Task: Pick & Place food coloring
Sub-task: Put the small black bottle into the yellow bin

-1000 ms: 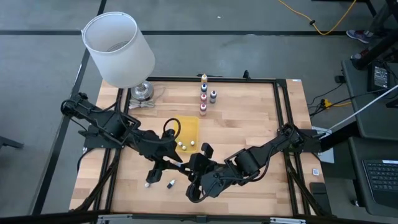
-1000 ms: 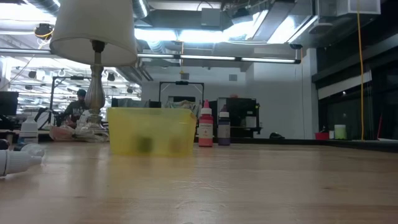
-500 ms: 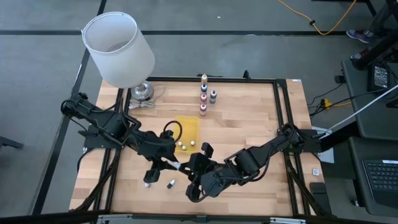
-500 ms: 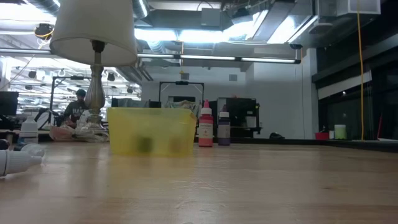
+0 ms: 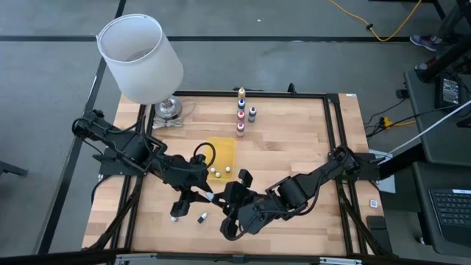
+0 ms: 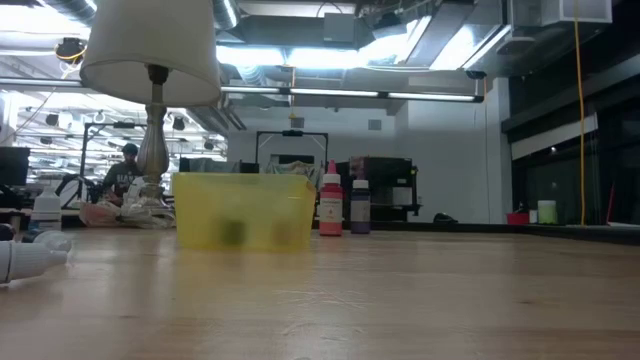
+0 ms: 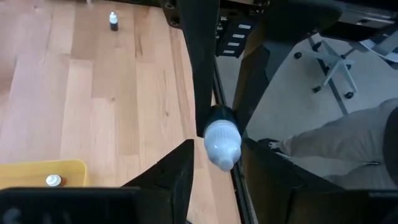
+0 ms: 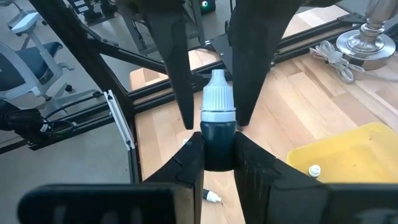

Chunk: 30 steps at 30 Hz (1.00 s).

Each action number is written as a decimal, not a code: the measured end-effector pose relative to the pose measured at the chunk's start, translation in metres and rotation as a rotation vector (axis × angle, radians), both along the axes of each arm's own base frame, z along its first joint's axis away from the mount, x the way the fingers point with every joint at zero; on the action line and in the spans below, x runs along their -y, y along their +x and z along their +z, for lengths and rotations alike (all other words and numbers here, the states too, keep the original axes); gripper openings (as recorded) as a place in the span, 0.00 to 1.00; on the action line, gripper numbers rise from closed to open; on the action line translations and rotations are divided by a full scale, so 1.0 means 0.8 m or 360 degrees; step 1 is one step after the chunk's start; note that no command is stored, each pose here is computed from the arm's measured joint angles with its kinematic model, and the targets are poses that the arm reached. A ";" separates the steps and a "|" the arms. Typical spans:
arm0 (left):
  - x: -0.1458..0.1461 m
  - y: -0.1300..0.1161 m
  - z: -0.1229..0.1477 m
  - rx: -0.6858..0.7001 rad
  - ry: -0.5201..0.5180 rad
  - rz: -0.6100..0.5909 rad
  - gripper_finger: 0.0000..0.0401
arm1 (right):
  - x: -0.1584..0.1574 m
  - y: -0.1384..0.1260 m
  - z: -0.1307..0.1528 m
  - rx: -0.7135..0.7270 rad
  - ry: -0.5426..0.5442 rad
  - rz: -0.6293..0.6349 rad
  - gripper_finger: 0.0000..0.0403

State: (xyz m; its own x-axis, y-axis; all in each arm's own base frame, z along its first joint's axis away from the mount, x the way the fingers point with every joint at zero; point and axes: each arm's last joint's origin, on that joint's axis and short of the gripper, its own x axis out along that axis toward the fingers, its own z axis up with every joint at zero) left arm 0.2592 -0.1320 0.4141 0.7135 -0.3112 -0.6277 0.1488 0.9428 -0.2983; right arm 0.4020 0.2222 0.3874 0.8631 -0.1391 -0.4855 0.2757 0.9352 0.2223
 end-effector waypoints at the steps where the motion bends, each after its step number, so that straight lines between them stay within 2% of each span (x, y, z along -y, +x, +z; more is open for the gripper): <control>1: 0.000 0.000 0.000 -0.0001 -0.0002 0.0000 0.32 | 0.000 0.000 0.000 0.0001 0.0000 -0.0001 0.18; 20: 0.000 0.002 0.002 0.0042 -0.0001 0.0008 0.30 | 0.000 0.000 0.000 0.0000 -0.0008 -0.0002 0.18; 30: 0.000 0.002 0.002 0.0042 0.0001 0.0012 0.17 | 0.000 0.000 0.000 -0.0001 -0.0012 0.0001 0.18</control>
State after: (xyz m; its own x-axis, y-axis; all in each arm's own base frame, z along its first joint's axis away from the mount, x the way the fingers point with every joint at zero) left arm 0.2606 -0.1322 0.4159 0.7324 -0.3052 -0.6087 0.1494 0.9442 -0.2937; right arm 0.4021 0.2221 0.3872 0.8628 -0.1425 -0.4850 0.2755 0.9370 0.2148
